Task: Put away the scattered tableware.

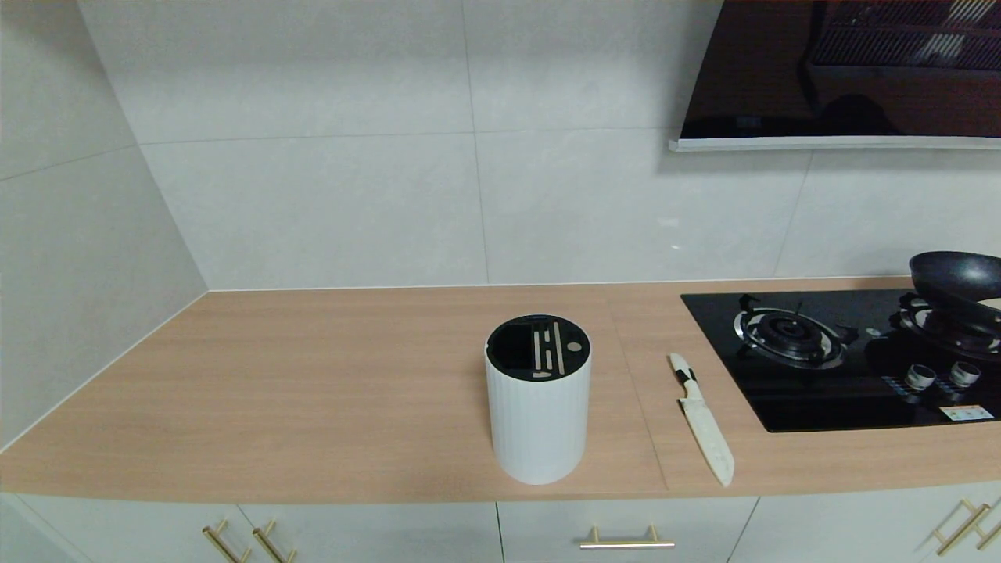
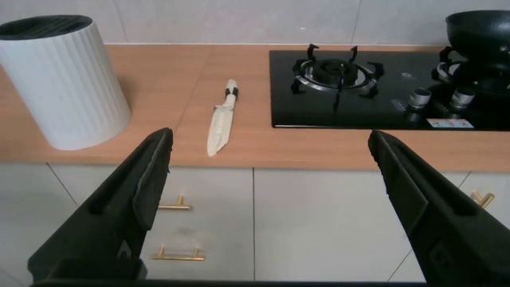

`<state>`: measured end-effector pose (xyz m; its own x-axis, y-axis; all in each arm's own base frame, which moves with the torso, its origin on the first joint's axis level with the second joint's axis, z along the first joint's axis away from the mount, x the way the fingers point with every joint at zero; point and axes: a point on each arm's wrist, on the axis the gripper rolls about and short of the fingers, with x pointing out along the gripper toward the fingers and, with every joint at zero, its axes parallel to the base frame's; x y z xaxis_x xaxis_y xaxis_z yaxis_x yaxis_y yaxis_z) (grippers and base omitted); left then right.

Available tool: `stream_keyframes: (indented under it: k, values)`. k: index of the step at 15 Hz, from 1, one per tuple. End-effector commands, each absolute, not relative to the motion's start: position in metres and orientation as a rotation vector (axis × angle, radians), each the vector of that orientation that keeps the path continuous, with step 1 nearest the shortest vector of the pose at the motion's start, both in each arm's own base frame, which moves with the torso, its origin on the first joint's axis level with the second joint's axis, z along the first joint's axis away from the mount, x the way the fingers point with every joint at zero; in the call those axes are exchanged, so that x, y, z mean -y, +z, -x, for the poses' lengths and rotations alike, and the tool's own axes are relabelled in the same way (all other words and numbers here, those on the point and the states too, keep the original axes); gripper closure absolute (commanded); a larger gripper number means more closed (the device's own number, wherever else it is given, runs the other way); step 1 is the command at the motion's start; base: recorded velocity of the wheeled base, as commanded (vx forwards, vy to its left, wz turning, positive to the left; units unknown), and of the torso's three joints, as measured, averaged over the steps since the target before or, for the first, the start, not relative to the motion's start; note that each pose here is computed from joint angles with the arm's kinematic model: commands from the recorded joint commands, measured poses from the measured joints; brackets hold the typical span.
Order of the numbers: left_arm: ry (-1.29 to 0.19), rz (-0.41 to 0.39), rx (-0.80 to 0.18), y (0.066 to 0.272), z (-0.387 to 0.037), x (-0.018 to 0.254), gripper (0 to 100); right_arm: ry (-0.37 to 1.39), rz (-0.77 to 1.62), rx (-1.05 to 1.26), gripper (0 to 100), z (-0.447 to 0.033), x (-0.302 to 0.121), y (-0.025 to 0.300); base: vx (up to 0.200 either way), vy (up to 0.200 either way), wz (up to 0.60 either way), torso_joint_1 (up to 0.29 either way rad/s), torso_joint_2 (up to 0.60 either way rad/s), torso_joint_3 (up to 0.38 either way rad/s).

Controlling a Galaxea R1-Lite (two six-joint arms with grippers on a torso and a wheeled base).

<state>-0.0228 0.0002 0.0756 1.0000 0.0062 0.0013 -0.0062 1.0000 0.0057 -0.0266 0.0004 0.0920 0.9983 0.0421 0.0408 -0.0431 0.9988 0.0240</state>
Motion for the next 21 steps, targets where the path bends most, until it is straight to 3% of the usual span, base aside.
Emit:
stream_keyframes:
  k: [1,3,10,21]
  values:
    - [0.006,-0.006,0.0,0.076,0.023,0.0,0,0.076,-0.055,-0.024,0,0.019,0.0,0.109,0.0,0.0,0.0,0.0,0.0,0.0]
    - [0.006,-0.006,0.0,0.076,0.023,0.0,0,0.13,-0.01,-0.07,0,0.015,0.0,0.103,0.0,0.0,0.0,0.0,0.0,0.0]
    - [0.006,-0.006,0.0,0.076,0.023,0.0,0,0.337,0.028,-0.284,0,-0.044,-0.014,0.156,0.0,0.0,0.0,0.0,0.0,0.0]
    - [0.006,-0.008,0.0,0.076,0.023,0.0,0,0.327,0.048,-0.441,0,-0.178,-0.049,0.196,0.0,0.0,0.0,0.0,0.0,0.0]
